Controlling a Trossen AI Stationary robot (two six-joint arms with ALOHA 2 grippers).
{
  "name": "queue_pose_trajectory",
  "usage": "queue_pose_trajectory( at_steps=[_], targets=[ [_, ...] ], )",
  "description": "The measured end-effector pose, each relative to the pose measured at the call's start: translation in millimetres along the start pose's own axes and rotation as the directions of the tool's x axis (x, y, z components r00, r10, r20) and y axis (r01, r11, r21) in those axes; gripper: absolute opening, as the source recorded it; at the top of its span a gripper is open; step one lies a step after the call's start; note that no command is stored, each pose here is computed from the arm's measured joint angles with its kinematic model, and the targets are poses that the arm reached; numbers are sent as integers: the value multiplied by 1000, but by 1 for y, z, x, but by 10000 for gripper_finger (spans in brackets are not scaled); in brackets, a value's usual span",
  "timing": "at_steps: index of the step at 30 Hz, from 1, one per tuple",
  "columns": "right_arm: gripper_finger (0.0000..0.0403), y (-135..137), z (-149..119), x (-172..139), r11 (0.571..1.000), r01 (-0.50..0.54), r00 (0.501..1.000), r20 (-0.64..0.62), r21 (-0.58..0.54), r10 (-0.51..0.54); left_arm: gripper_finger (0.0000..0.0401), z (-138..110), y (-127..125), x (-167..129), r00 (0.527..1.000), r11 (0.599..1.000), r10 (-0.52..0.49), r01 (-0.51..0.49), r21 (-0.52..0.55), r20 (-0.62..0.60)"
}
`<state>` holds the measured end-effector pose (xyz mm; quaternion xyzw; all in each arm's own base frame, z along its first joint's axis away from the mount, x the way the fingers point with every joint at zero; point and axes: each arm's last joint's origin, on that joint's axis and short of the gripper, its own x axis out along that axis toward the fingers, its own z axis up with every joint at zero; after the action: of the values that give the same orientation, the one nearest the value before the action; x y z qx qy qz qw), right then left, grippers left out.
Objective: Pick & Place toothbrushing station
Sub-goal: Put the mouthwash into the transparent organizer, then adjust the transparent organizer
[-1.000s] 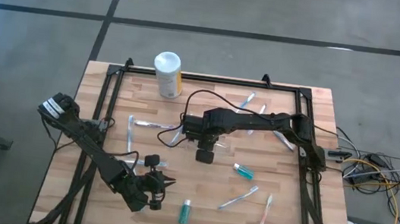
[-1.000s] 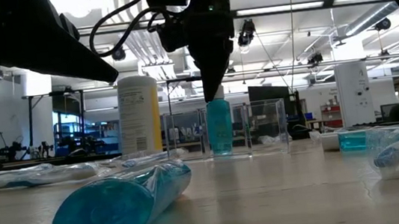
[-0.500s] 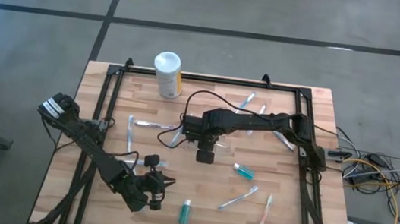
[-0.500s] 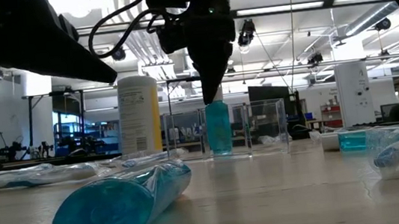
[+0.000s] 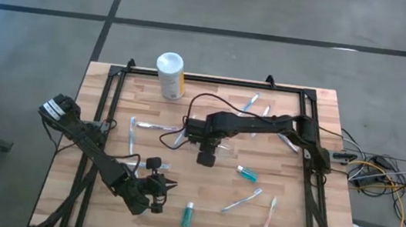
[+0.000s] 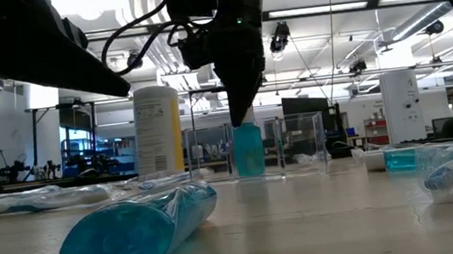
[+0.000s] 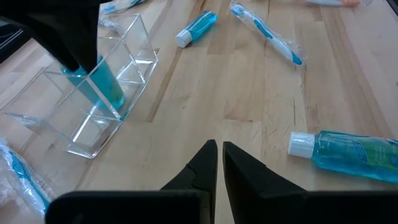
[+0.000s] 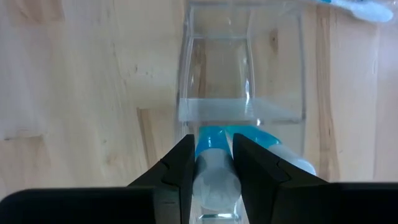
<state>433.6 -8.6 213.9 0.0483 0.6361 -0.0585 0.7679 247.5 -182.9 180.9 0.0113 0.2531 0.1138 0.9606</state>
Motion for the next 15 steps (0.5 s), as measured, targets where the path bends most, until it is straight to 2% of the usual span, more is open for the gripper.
queue_pose_trajectory(
  at_steps=[6, 15],
  targets=[
    [95, 0, -3, 3, 1000, 1, 1000, -9, -22, -2, 30, 0, 0, 0, 1000, 1000, 0, 0, 8, 0],
    [149, 0, 2, 2, 1000, -1, 1000, 21, -27, 2, 30, 0, 0, 0, 1000, 1000, 0, 0, 9, 1]
  ],
)
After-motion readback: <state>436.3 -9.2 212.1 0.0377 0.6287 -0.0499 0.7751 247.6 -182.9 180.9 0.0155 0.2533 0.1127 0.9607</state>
